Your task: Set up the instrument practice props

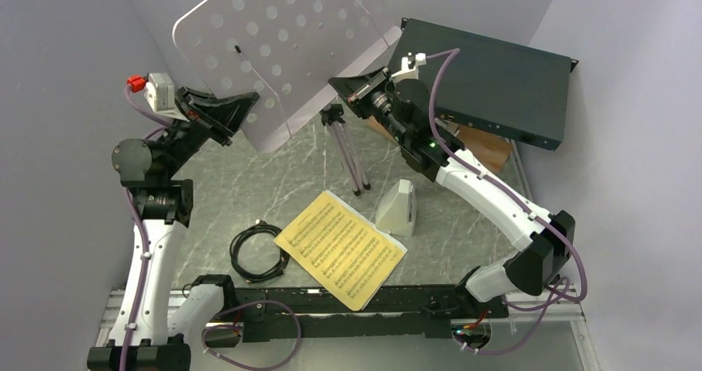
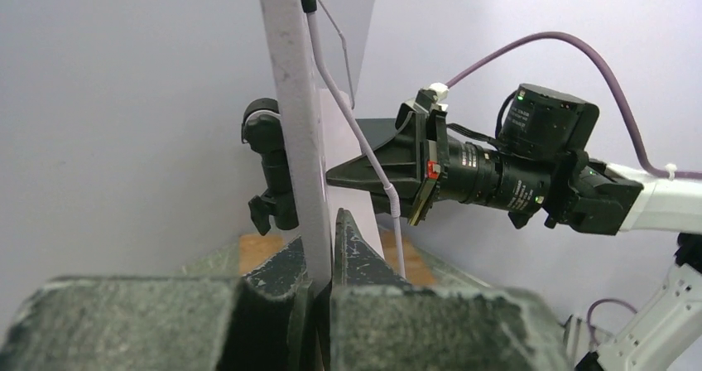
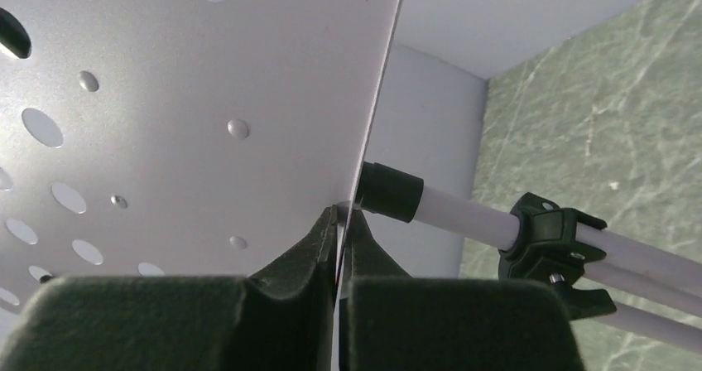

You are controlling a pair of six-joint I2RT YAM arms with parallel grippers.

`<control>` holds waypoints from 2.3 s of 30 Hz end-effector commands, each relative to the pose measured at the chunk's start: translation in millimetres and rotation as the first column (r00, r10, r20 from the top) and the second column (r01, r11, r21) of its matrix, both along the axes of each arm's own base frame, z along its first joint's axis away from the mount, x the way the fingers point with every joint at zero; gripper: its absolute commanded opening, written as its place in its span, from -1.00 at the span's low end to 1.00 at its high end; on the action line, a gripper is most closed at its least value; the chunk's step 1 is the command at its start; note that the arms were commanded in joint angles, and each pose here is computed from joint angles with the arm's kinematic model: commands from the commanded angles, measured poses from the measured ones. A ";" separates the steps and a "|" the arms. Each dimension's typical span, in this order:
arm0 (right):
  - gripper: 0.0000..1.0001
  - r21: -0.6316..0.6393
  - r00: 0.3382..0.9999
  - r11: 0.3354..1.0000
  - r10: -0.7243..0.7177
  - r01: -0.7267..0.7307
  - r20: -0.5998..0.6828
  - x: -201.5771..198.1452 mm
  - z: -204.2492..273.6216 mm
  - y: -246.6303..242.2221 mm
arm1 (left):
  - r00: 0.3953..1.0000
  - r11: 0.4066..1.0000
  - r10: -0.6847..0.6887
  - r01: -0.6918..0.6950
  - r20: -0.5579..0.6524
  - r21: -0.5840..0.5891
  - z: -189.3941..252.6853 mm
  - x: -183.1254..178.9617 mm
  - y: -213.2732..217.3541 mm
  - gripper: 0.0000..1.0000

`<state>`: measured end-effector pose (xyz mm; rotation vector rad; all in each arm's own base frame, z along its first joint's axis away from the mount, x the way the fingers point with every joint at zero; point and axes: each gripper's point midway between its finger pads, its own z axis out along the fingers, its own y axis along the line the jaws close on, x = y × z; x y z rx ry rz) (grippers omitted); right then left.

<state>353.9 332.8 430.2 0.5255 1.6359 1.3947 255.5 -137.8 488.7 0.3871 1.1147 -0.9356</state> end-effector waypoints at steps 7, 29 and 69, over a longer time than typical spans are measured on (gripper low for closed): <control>-1.00 0.302 0.966 0.938 0.096 -0.168 0.239 -18.7 72.1 17.2 | 0.972 0.977 0.013 -0.062 0.234 0.204 44.2 -47.0 -8.1 -0.01; -1.00 0.205 0.954 0.941 0.233 -0.270 0.187 -8.2 37.8 7.4 | 0.542 0.646 0.744 -0.733 -0.391 0.213 -90.9 -74.4 134.5 0.99; -1.00 0.165 0.905 0.896 0.382 -0.413 0.189 -10.9 39.3 10.0 | 0.970 0.926 0.244 -0.234 0.002 0.295 -223.5 129.0 -32.5 0.06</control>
